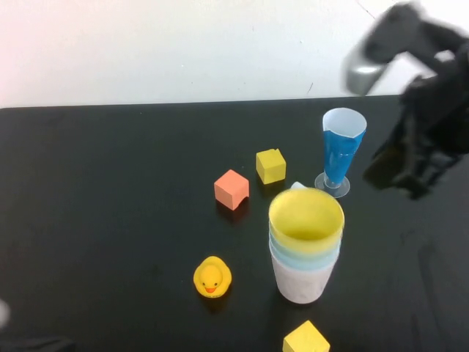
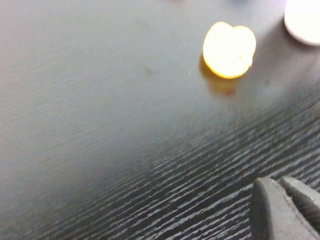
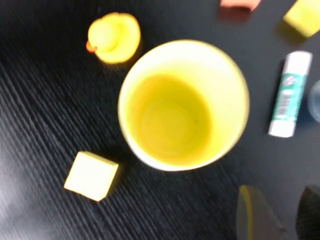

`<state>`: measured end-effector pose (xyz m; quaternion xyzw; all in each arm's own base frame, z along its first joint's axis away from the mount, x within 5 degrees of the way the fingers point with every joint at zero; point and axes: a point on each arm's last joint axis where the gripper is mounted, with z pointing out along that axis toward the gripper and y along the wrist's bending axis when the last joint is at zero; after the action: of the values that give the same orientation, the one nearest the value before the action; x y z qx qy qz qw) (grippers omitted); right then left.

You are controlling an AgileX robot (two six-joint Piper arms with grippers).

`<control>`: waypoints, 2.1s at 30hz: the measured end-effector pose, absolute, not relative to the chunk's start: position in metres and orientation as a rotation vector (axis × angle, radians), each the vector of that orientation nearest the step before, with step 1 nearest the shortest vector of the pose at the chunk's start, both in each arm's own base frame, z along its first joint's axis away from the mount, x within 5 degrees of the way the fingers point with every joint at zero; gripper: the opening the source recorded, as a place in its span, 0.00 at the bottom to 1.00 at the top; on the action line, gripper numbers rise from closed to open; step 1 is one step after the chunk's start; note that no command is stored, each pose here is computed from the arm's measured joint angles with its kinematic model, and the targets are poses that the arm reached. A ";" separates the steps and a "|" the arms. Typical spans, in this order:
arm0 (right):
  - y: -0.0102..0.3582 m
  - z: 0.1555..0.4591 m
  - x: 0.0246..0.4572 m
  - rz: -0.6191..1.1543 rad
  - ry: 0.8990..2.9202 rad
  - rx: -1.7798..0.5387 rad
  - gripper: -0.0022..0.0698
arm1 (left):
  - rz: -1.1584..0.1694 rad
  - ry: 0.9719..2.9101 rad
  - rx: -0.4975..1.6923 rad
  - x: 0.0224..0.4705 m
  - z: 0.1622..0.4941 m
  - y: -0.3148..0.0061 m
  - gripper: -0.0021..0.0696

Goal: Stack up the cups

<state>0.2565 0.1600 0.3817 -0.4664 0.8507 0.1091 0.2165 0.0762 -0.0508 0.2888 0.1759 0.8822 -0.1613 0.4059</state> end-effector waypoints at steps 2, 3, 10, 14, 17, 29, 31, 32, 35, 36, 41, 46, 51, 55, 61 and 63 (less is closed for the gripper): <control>0.150 0.394 0.239 0.290 2.280 -1.245 0.27 | -0.433 2.187 0.371 0.067 0.286 -0.042 0.03; 0.145 0.396 0.231 0.286 2.249 -1.223 0.26 | -0.438 2.171 0.337 0.064 0.284 -0.038 0.03; 0.107 0.400 0.164 0.245 2.013 -1.106 0.14 | -0.450 1.972 0.030 0.040 0.275 0.000 0.03; 0.088 0.382 0.131 0.248 1.897 -1.014 0.08 | -0.394 1.881 -0.045 0.033 0.278 0.015 0.03; 0.077 0.358 0.110 0.261 1.851 -0.960 0.05 | -0.356 1.857 -0.052 0.033 0.279 0.019 0.03; 0.050 0.298 0.062 0.311 1.706 -0.804 0.04 | -0.399 1.880 -0.067 0.032 0.277 0.017 0.03; 0.050 0.292 0.062 0.310 1.716 -0.805 0.04 | -0.399 1.880 -0.067 0.032 0.277 0.017 0.03; 0.050 0.289 0.062 0.310 1.722 -0.807 0.04 | -0.399 1.880 -0.067 0.032 0.277 0.017 0.03; 0.050 0.281 0.062 0.310 1.744 -0.814 0.04 | -0.399 1.880 -0.067 0.032 0.277 0.017 0.03; 0.050 0.279 0.062 0.310 1.749 -0.816 0.04 | -0.399 1.880 -0.067 0.032 0.277 0.017 0.03; 0.051 0.274 0.063 0.310 1.765 -0.822 0.04 | -0.398 1.880 -0.068 0.032 0.277 0.017 0.03; 0.051 0.271 0.062 0.313 1.782 -0.833 0.03 | -0.397 1.882 -0.068 0.032 0.277 0.017 0.03; 0.048 0.266 0.061 0.255 1.813 -0.897 0.03 | -0.397 1.882 -0.068 0.032 0.277 0.017 0.03; 0.043 0.253 0.065 0.179 1.861 -0.879 0.03 | -0.397 1.882 -0.068 0.032 0.277 0.017 0.03; 0.031 0.220 0.067 0.106 1.837 -0.662 0.03 | -0.395 1.884 -0.069 0.032 0.277 0.017 0.03; 0.024 0.210 0.065 0.063 1.824 -0.562 0.03 | -0.395 1.884 -0.069 0.032 0.277 0.017 0.03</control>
<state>0.0654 0.0241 0.2104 -0.2403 0.7796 0.0269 0.5778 0.0324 0.0169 0.2770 -0.0295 0.8031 -0.1684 0.5708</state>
